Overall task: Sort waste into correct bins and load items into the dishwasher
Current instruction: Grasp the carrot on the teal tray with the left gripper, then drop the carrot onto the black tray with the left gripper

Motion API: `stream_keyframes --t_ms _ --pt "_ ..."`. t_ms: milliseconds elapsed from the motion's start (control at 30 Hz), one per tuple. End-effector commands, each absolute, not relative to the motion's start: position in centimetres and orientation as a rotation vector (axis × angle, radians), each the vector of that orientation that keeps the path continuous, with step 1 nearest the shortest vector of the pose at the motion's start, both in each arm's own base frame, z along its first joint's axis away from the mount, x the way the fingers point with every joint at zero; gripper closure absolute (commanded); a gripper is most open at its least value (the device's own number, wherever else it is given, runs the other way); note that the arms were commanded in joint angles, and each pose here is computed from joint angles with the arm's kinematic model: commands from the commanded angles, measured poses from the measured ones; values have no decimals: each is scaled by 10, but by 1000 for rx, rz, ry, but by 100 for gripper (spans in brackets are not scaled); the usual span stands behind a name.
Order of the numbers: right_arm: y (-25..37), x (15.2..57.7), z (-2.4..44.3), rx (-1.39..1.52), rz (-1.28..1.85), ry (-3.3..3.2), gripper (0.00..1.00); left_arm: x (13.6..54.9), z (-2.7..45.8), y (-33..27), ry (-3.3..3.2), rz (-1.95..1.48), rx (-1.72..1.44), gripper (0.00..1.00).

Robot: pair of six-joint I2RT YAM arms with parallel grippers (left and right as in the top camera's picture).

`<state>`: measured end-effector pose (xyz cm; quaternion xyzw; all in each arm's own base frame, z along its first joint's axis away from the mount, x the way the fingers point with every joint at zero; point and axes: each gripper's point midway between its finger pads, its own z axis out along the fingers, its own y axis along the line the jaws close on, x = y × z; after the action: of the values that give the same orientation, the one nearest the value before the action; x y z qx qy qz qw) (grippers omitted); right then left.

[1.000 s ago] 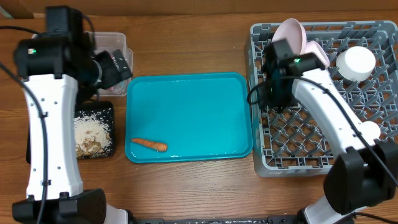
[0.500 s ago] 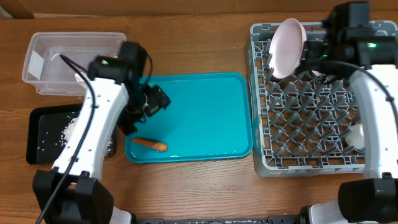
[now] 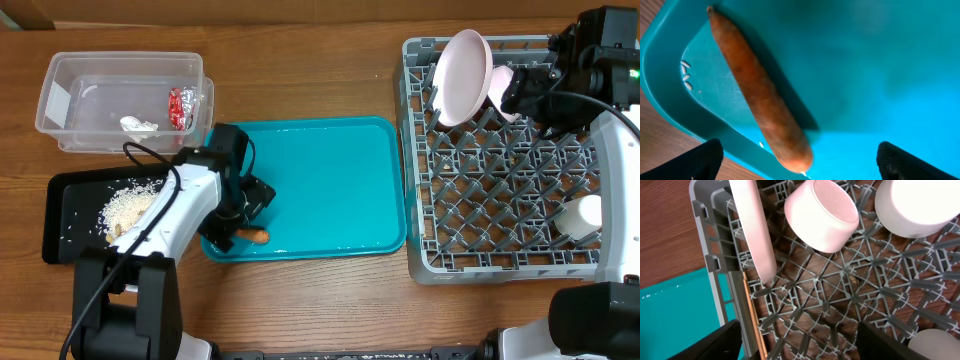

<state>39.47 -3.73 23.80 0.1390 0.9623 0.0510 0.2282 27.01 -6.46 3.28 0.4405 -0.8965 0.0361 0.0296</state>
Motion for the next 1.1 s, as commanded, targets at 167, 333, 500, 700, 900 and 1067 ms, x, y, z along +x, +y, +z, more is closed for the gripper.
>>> stream_keyframes --t_ms 167,333,500,700,900,1067 --pt "-34 397 240 379 164 2644 25 255 5 -60 -2747 86 1413 0" --pt "-34 397 240 379 164 2644 25 263 -3 -61 -2782 135 1428 20" --pt "-34 396 240 379 164 2645 25 264 -3 -61 -2785 140 1429 55" --pt "-34 396 240 379 164 2645 25 264 -3 -61 -2781 141 1431 76" --pt "-34 397 240 379 164 2645 25 269 2 -58 -2791 149 1424 95" --pt "-34 397 240 379 164 2644 25 295 32 -51 -2878 181 1332 96"
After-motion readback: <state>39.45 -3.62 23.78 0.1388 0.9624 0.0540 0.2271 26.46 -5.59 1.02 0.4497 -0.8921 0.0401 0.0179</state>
